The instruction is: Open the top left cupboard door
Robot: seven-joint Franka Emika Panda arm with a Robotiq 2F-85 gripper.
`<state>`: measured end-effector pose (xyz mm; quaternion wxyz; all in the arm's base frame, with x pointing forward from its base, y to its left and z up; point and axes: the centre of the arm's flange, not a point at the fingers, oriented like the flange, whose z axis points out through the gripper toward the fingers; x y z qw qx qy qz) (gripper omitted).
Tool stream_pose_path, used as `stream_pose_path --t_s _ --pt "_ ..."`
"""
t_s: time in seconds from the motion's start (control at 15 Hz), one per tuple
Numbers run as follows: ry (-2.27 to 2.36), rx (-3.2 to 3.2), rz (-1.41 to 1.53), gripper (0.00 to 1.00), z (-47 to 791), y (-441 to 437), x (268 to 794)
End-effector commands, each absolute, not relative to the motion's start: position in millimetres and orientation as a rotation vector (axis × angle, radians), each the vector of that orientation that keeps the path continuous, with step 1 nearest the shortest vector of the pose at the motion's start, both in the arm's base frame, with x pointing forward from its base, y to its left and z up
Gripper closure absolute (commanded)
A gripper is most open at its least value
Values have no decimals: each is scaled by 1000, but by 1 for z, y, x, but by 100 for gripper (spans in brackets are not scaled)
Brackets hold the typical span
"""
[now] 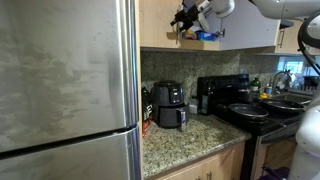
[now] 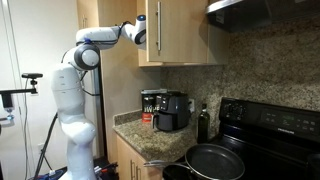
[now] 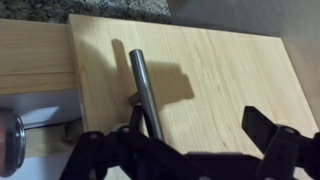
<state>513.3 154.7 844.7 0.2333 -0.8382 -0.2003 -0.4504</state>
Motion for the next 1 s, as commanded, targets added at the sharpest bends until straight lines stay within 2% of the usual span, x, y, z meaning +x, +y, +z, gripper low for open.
stream_pose_path --t_s 0.0,0.33,0.47,0.67,0.93 --pt "-657 -2246 -1143 0 839 144 537" --pt "-755 -2133 -1216 0 795 161 522" --pt "-765 -2066 -1264 26 785 166 512" --pt "-741 -2023 -1370 43 775 157 505" --pt "-733 -2002 -1477 72 765 151 496"
